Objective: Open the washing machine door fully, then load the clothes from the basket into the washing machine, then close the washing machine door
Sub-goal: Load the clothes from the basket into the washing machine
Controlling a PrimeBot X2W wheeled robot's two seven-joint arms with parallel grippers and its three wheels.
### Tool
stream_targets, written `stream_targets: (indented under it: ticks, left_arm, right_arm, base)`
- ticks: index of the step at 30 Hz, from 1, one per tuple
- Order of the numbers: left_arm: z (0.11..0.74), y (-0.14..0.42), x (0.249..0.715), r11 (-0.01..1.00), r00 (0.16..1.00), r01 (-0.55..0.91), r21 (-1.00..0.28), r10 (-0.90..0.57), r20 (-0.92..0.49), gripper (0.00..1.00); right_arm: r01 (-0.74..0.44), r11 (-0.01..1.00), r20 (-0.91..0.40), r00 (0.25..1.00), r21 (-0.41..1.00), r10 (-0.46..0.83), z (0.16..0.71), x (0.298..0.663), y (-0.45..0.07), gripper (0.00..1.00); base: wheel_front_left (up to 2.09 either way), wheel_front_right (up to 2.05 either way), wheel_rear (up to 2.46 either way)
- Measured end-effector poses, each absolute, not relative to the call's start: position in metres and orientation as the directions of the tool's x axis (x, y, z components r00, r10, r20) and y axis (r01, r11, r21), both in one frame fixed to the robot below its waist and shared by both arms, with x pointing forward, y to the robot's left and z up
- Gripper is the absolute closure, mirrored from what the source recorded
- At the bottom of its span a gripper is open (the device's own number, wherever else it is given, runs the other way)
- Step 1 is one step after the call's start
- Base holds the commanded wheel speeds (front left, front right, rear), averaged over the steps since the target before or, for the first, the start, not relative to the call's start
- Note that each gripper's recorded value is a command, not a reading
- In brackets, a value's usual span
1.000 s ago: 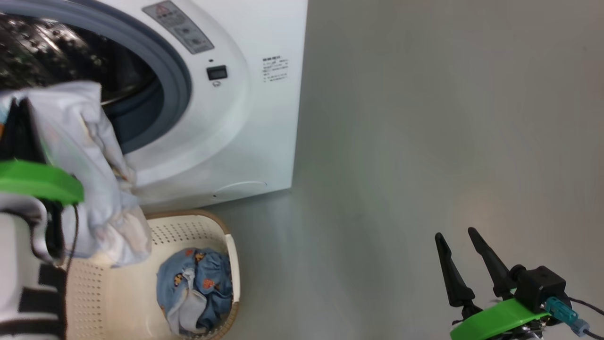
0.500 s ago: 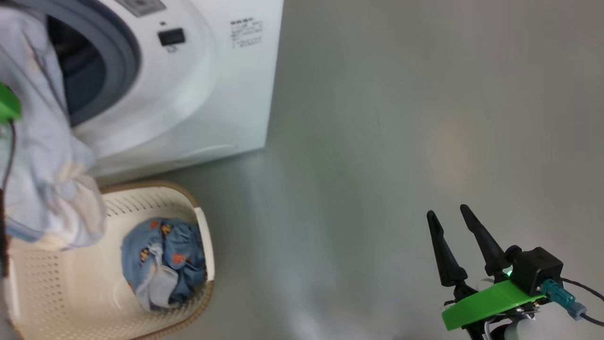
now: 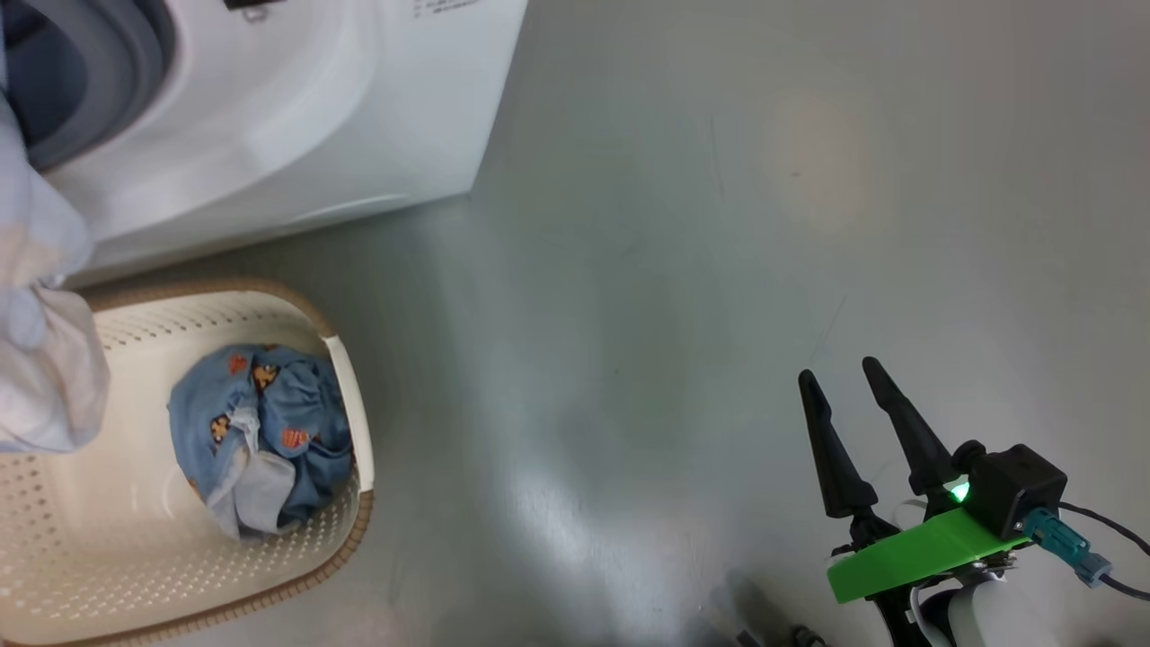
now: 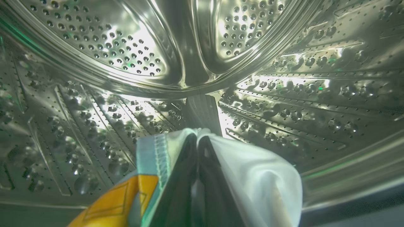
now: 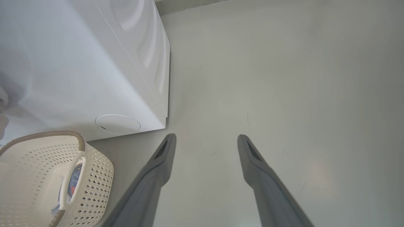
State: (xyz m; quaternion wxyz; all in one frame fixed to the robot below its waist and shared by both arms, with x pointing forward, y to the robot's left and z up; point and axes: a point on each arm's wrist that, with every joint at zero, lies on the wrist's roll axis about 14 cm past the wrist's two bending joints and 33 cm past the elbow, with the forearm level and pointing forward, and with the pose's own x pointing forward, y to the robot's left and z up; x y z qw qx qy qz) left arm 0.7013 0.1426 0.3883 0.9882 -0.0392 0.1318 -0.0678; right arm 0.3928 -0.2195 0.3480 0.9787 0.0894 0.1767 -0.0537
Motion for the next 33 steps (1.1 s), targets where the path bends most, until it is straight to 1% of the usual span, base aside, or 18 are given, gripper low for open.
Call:
stream_targets:
  ticks: [4, 10, 13, 16, 17, 18, 22, 33]
  left_arm:
    - [0.391, 0.144, 0.71, 0.99, 0.973, 0.14, -0.037, -0.144, -0.179, 1.0]
    - [0.438, 0.135, 0.729, 0.985, 0.986, 0.168, 0.047, -0.169, 0.013, 1.0]
    - [0.463, 0.128, 0.734, 0.982, 0.978, 0.178, 0.056, -0.183, 0.097, 1.0]
    - [0.471, 0.127, 0.734, 0.983, 0.976, 0.177, 0.044, -0.181, 0.122, 1.0]
    - [0.469, 0.129, 0.733, 0.985, 0.978, 0.172, 0.032, -0.175, 0.117, 0.68]
    - [0.465, 0.13, 0.731, 0.985, 0.979, 0.17, 0.029, -0.172, 0.107, 0.0]
    - [0.447, 0.129, 0.719, 0.985, 0.984, 0.173, -0.001, -0.173, 0.052, 0.0]
    - [0.461, 0.144, 0.705, 0.988, 0.988, 0.15, -0.026, -0.149, 0.046, 0.0]
  right_arm:
    - [0.133, 0.978, -0.379, 0.923, 0.158, -0.064, 0.338, 0.393, -0.216, 0.0]
    - [0.12, 0.979, -0.38, 0.924, 0.167, -0.049, 0.334, 0.399, -0.211, 0.0]
    - [0.118, 0.979, -0.378, 0.925, 0.168, -0.046, 0.335, 0.4, -0.211, 0.0]
    - [0.118, 0.979, -0.374, 0.926, 0.167, -0.048, 0.336, 0.401, -0.211, 0.0]
    - [0.119, 0.979, -0.375, 0.926, 0.167, -0.049, 0.336, 0.4, -0.212, 0.0]
    - [0.12, 0.979, -0.376, 0.925, 0.166, -0.05, 0.336, 0.4, -0.212, 0.0]
    - [0.119, 0.978, -0.368, 0.929, 0.169, -0.049, 0.34, 0.4, -0.212, 0.0]
    - [0.084, 0.977, -0.33, 0.944, 0.196, -0.015, 0.35, 0.409, -0.2, 0.0]
  base:
    - [0.0, 0.0, 0.0]
    - [0.0, 0.0, 0.0]
    - [0.0, 0.0, 0.0]
    - [0.0, 0.0, 0.0]
    - [0.0, 0.0, 0.0]
    - [0.0, 0.0, 0.0]
    - [0.0, 0.0, 0.0]
    - [0.0, 0.0, 0.0]
